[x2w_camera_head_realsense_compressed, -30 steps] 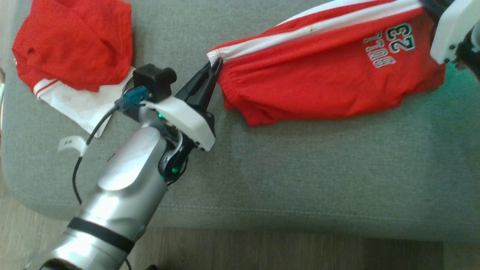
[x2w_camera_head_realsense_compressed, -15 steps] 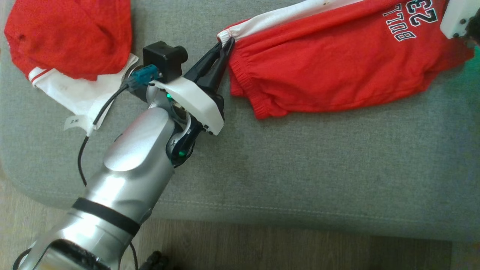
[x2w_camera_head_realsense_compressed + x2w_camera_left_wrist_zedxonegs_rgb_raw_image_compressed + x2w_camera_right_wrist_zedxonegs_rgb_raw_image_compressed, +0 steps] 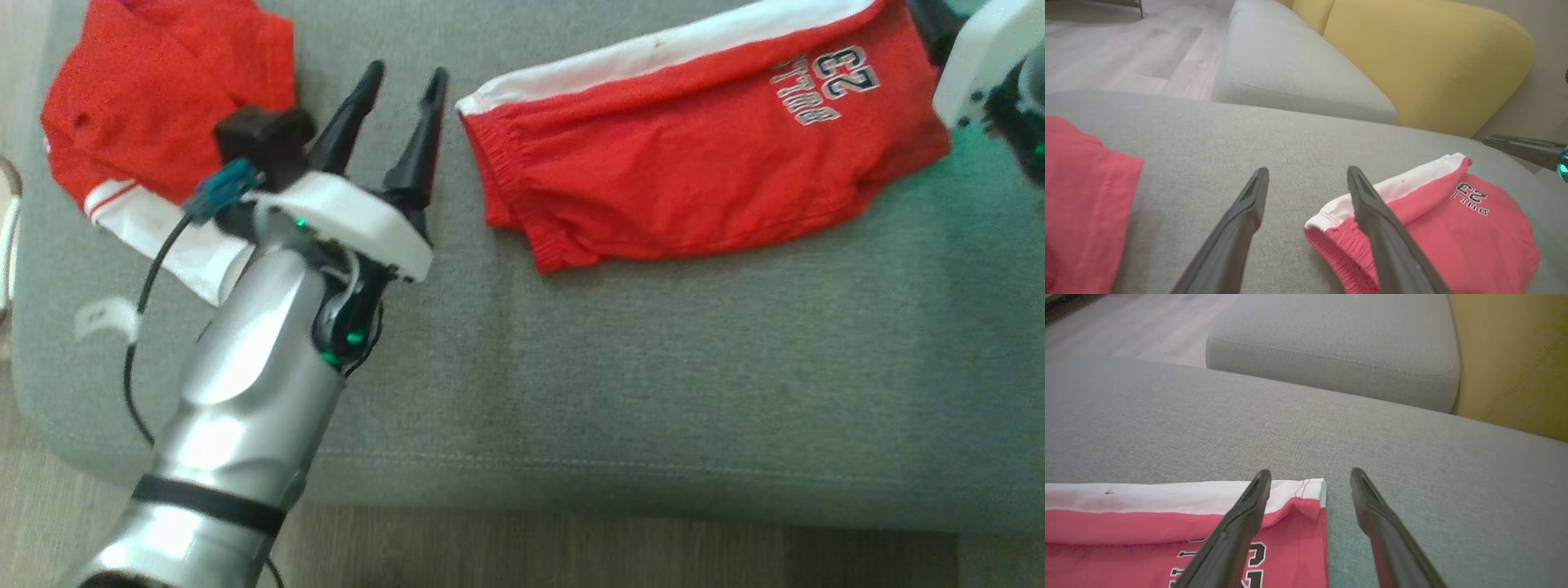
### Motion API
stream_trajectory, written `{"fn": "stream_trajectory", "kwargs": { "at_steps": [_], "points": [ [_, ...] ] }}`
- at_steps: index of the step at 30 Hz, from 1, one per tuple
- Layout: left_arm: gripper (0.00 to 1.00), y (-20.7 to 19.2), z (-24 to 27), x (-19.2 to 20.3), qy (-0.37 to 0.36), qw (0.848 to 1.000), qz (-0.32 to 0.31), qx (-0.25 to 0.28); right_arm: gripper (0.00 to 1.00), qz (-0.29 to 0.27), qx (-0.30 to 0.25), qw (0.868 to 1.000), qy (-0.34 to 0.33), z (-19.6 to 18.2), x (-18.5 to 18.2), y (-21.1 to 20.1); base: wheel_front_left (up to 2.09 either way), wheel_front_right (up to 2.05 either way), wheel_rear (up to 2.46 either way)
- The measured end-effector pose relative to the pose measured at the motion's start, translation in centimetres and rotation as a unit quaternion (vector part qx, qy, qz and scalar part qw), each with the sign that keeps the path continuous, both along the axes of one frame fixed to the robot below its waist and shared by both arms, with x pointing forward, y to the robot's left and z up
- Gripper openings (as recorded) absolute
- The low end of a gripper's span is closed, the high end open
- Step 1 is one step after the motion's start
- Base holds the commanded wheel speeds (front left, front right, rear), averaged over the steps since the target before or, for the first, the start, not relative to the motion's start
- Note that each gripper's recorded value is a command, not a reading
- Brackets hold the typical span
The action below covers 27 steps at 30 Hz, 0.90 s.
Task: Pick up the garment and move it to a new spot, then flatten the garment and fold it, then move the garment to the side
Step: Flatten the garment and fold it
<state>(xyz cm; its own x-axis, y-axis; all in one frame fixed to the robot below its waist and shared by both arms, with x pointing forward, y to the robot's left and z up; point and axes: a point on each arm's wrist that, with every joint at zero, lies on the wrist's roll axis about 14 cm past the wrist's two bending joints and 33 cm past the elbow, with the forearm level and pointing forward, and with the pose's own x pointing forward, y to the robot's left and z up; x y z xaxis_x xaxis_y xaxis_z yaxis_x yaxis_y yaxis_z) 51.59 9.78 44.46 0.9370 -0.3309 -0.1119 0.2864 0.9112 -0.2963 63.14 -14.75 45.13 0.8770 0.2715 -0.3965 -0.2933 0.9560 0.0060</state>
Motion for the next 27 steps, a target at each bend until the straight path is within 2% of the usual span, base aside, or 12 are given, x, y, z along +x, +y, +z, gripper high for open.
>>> {"fn": "stream_trajectory", "kwargs": {
  "at_steps": [7, 9, 12, 17, 21, 27],
  "points": [
    [1.00, 2.7, 4.7, -1.6, -0.068, 0.996, 0.060, 0.000, 1.00, 0.006, 0.016, 0.995, -0.095, 4.8, -2.8, -0.4, 0.00, 0.00, 0.00],
    [1.00, 3.3, 5.9, -2.4, -0.087, 0.993, 0.074, 0.002, 1.00, 0.025, -0.005, 0.991, -0.131, 6.2, -3.8, -0.2, 0.00, 0.00, 0.00],
    [1.00, 3.6, 7.1, -4.1, -0.117, 0.989, 0.079, 0.046, 1.00, 0.032, -0.011, 0.984, -0.174, 7.6, -5.7, -0.5, 0.00, 0.00, 0.00],
    [1.00, 3.5, 8.0, -7.1, -0.137, 0.984, 0.093, 0.063, 1.00, 0.013, 0.000, 0.977, -0.213, 8.1, -9.3, -1.4, 0.00, 0.00, 0.00],
    [1.00, 3.9, 6.5, -9.3, -0.121, 0.983, 0.105, 0.091, 1.00, -0.012, 0.010, 0.970, -0.241, 8.6, -12.4, -1.9, 0.00, 0.00, 0.00],
    [1.00, 3.8, 6.2, -12.0, -0.111, 0.984, 0.123, 0.066, 1.00, -0.063, 0.036, 0.970, -0.231, 5.9, -19.2, -1.9, 0.00, 0.00, 0.00]
  ]
}}
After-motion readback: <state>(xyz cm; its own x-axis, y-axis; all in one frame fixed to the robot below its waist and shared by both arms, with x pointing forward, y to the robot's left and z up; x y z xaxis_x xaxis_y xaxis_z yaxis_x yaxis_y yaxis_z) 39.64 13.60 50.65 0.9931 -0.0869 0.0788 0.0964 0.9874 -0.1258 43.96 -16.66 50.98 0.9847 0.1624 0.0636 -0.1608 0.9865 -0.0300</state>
